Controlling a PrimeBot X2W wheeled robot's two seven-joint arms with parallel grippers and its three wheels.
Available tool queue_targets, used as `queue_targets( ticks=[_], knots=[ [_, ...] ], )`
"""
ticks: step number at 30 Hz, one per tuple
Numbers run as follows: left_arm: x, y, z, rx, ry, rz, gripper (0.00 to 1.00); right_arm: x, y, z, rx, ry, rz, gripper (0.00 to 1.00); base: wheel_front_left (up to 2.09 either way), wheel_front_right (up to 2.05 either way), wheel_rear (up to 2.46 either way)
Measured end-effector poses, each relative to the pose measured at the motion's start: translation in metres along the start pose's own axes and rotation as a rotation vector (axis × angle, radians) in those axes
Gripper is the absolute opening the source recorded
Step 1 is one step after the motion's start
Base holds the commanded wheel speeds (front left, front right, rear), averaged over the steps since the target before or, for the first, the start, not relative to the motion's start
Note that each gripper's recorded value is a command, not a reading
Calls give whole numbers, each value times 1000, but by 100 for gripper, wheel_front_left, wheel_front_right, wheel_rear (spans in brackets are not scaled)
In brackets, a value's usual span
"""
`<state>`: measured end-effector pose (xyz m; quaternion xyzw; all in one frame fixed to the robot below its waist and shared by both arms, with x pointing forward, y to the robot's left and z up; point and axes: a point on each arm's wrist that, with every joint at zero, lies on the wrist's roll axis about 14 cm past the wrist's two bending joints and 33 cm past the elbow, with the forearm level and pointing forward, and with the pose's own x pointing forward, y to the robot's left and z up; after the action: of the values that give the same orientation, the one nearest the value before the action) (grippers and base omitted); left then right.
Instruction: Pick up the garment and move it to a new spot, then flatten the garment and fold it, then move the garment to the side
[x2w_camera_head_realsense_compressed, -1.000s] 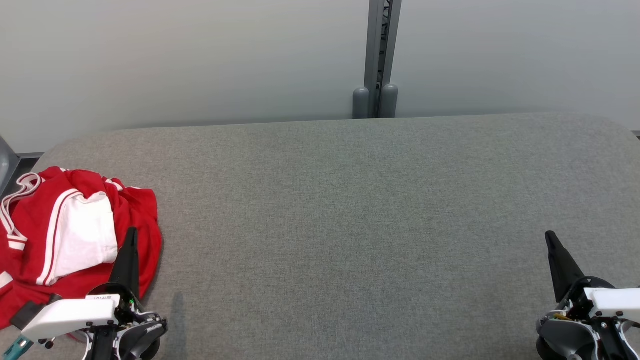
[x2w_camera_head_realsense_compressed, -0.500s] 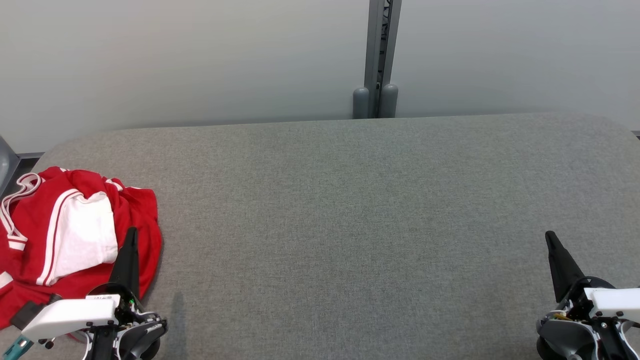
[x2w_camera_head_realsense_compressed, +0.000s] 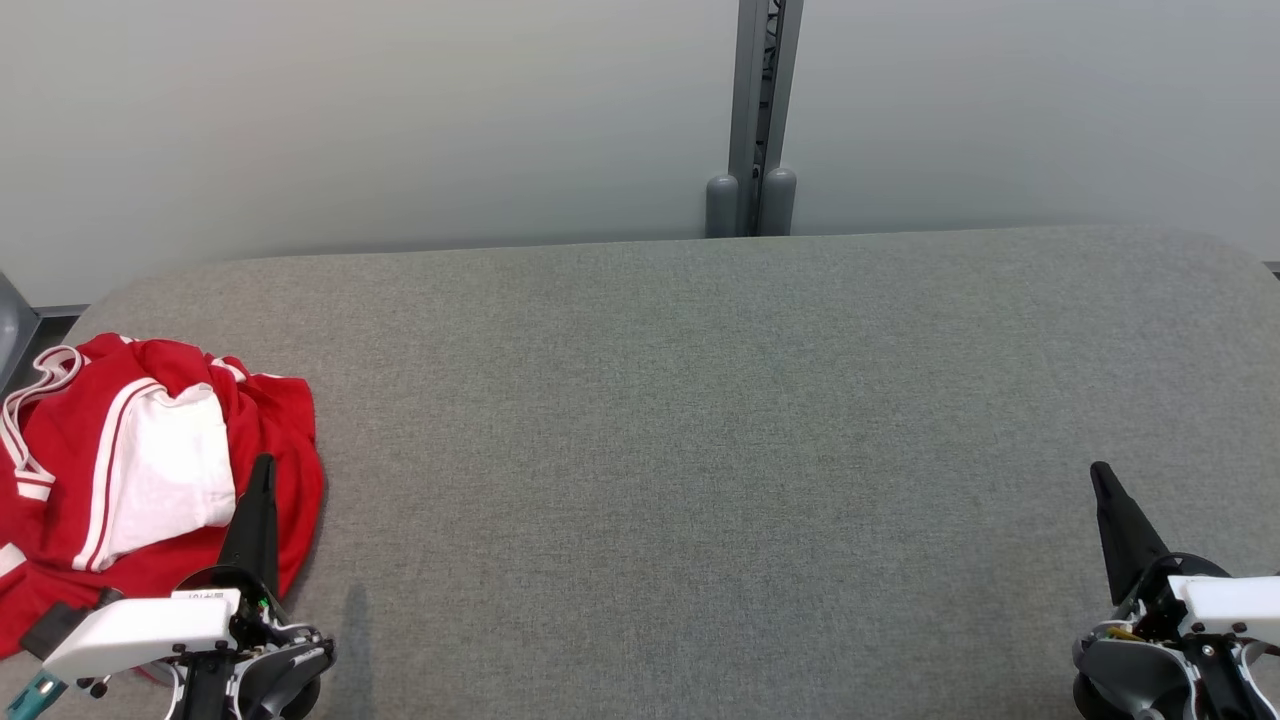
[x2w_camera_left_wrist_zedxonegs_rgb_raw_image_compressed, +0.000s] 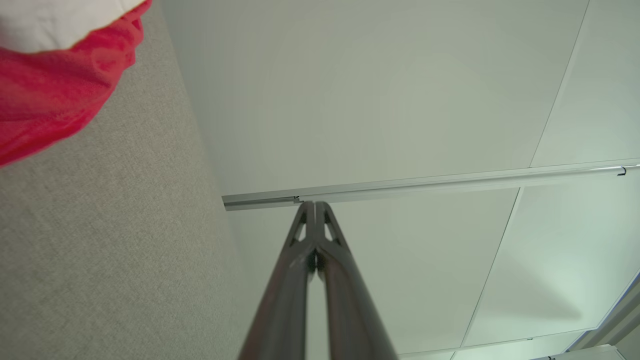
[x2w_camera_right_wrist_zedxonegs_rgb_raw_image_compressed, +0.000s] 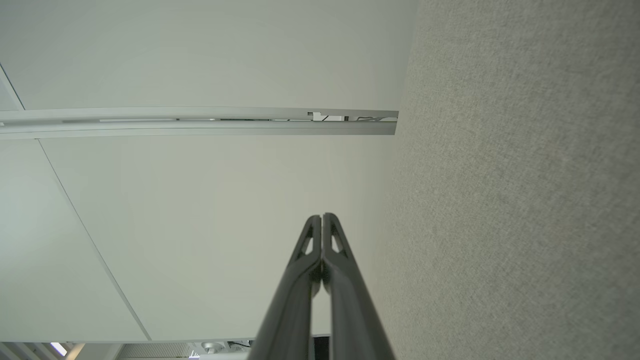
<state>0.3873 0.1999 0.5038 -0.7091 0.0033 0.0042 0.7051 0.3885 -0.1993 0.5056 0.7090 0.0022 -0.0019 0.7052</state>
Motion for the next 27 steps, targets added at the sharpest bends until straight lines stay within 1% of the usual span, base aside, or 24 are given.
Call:
queue_targets(
  ticks=[18, 19, 24, 27],
  knots=[
    [0, 0, 0, 0, 0, 0, 0, 0, 0, 0, 0, 0, 0, 0, 0, 0, 0],
    [0, 1, 0, -1, 0, 3, 100, 0, -1, 0, 1, 0, -2, 100, 0, 0, 0],
    [-15, 31, -3, -18, -4, 91, 100, -13, -27, -4, 21, -2, -79, 100, 0, 0, 0],
    [-15, 31, -6, -18, -5, 90, 100, -13, -25, -5, 19, -6, -74, 100, 0, 0, 0]
  ],
)
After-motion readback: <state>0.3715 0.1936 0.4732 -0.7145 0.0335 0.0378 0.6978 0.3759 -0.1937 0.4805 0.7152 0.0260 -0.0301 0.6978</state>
